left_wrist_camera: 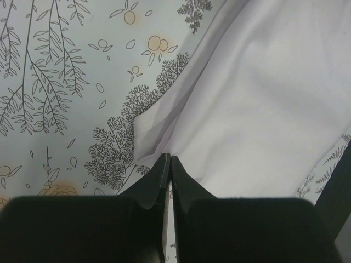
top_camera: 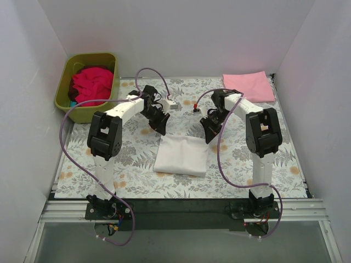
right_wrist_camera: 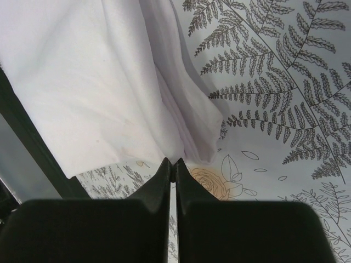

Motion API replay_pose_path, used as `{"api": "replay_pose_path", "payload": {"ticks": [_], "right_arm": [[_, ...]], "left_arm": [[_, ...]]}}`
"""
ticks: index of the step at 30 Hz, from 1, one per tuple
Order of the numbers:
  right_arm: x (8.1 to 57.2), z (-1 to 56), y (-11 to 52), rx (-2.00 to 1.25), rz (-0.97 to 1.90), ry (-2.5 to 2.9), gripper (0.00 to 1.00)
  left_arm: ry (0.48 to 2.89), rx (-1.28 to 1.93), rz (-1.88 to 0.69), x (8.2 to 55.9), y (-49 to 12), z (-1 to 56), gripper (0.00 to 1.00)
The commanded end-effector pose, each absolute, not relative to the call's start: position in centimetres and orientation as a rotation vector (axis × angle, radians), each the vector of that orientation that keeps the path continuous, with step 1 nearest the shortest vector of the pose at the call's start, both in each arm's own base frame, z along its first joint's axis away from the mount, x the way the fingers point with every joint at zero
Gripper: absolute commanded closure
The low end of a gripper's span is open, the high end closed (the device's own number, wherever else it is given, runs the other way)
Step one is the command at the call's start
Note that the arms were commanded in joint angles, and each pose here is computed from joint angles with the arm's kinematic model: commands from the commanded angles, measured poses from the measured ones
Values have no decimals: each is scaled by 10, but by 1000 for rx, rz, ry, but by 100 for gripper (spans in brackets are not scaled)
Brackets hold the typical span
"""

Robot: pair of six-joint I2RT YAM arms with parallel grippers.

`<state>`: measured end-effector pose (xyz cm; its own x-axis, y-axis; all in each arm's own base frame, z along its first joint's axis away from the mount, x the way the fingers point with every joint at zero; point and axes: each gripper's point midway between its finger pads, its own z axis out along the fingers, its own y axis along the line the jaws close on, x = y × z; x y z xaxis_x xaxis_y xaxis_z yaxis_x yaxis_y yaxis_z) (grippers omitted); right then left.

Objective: Fold and stack the t-shirts
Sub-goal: Fold the tshirt

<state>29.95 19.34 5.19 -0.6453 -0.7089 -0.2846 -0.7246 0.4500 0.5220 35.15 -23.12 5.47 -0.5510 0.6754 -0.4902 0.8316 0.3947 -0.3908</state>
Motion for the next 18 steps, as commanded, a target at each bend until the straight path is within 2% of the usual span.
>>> {"api": "replay_pose_path", "payload": {"ticks": [1,6,11,18], "right_arm": [[305,44,189,-1331,939,2657,99],[308,41,187,-1342,908,2653,99],[316,38,182,-1331,856,2656,99],[358,27,167,-1282,694,2654,99]], "left_arm": [[2281,1338,-883,365,-243,89,100],[2199,1324,-830,383,-248,101,100],[2271,1297,-819,388,-246,70,100],[2305,1227,-755,411,-247,40,100]]}}
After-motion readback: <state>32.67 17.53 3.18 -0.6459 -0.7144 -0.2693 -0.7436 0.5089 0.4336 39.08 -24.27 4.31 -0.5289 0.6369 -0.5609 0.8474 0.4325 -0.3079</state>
